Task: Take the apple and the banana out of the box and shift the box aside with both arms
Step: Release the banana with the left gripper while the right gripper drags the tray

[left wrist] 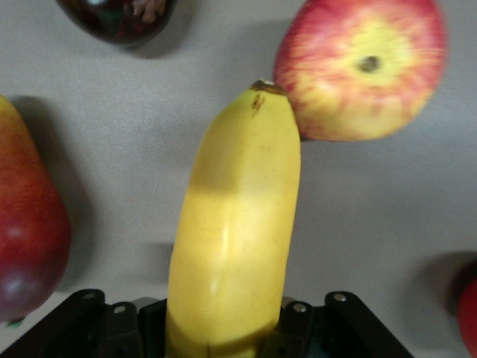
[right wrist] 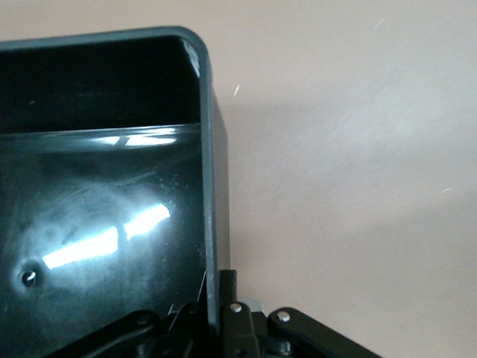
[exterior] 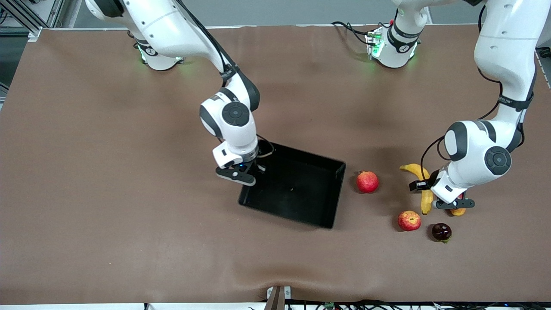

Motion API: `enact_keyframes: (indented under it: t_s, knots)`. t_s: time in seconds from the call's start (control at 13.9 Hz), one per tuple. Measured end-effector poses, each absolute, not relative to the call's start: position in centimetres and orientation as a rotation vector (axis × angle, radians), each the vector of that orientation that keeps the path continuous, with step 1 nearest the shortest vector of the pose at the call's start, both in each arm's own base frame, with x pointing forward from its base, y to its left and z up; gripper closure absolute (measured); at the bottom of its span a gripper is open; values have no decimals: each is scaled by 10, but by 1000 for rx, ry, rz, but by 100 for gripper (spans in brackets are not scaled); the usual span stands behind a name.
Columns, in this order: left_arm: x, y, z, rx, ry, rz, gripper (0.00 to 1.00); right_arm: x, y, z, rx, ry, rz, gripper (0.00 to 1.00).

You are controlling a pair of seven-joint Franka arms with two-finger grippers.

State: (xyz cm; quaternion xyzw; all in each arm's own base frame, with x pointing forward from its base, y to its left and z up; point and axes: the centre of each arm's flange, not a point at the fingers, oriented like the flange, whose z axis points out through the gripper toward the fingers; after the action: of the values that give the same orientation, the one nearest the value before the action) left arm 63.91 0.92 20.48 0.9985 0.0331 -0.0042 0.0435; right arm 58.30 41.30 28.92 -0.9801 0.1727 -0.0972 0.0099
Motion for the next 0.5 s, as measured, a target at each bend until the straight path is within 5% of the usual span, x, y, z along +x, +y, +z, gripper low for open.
enact_keyframes:
  t_s: [0.22, 0.5]
  knots:
    - [638, 11, 188, 3020, 160, -22, 95, 613, 363, 343, -3053, 586, -319, 97]
    - [640, 14, 193, 3017, 171, -7, 57, 647, 246, 415, -3029, 469, -160, 97]
